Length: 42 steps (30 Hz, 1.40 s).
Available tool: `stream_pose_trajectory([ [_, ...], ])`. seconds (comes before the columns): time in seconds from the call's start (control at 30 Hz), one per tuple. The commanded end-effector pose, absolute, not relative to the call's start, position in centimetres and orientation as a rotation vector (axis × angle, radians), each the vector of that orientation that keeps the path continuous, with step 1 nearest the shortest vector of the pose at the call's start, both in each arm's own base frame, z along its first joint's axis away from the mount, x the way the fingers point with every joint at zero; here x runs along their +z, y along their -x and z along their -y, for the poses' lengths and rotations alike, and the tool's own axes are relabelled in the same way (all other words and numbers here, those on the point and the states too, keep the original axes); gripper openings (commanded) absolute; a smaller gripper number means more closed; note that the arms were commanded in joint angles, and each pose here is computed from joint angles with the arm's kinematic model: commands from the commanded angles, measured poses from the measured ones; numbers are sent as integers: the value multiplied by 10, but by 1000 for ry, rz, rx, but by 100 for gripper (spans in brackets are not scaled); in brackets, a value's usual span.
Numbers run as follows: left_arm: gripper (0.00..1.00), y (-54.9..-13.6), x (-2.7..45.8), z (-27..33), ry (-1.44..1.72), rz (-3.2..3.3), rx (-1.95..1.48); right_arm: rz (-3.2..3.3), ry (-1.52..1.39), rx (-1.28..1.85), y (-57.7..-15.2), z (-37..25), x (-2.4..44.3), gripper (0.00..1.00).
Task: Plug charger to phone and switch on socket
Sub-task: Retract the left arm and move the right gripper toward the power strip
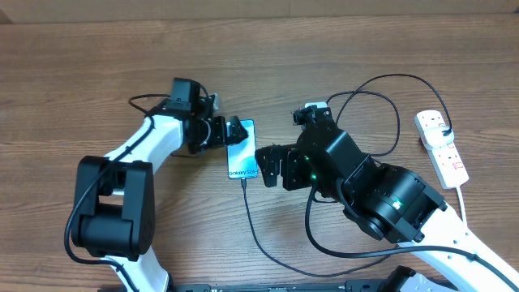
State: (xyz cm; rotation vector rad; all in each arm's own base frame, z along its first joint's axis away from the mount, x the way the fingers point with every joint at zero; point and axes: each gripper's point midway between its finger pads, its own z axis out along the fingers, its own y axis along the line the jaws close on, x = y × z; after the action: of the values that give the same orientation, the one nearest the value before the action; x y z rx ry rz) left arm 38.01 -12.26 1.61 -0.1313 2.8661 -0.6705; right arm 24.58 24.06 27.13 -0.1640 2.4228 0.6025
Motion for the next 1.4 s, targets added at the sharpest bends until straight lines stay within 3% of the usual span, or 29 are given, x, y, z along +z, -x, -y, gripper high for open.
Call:
stream_pose_trajectory([
  [0.0,100,-371,-3,64,301,-2937,-316,-2380,148,645,-251,-246,286,100],
  [0.27,100,-392,181,49,249,-2527,-307,-2430,155,606,-245,-239,276,100],
  [0.43,100,-344,292,33,220,-2235,-248,-2488,163,555,-237,-231,265,100],
  [0.53,100,-297,332,25,222,-2124,-233,-2504,162,533,-235,-227,261,100],
  [0.83,100,-170,366,10,224,-1962,-226,-2514,124,391,-251,-220,245,100],
  [1.1,100,-137,355,8,224,-1968,-226,-2659,-299,122,-280,-192,179,100],
  [1.17,99,-137,355,8,223,-1966,-229,-2713,-486,36,-279,-170,161,91],
  [1.33,100,-138,356,8,224,-1962,-226,-2756,-852,-185,-270,-100,146,50],
  [1.37,100,-138,357,7,229,-1959,-219,-2755,-913,-220,-269,-86,146,46],
])
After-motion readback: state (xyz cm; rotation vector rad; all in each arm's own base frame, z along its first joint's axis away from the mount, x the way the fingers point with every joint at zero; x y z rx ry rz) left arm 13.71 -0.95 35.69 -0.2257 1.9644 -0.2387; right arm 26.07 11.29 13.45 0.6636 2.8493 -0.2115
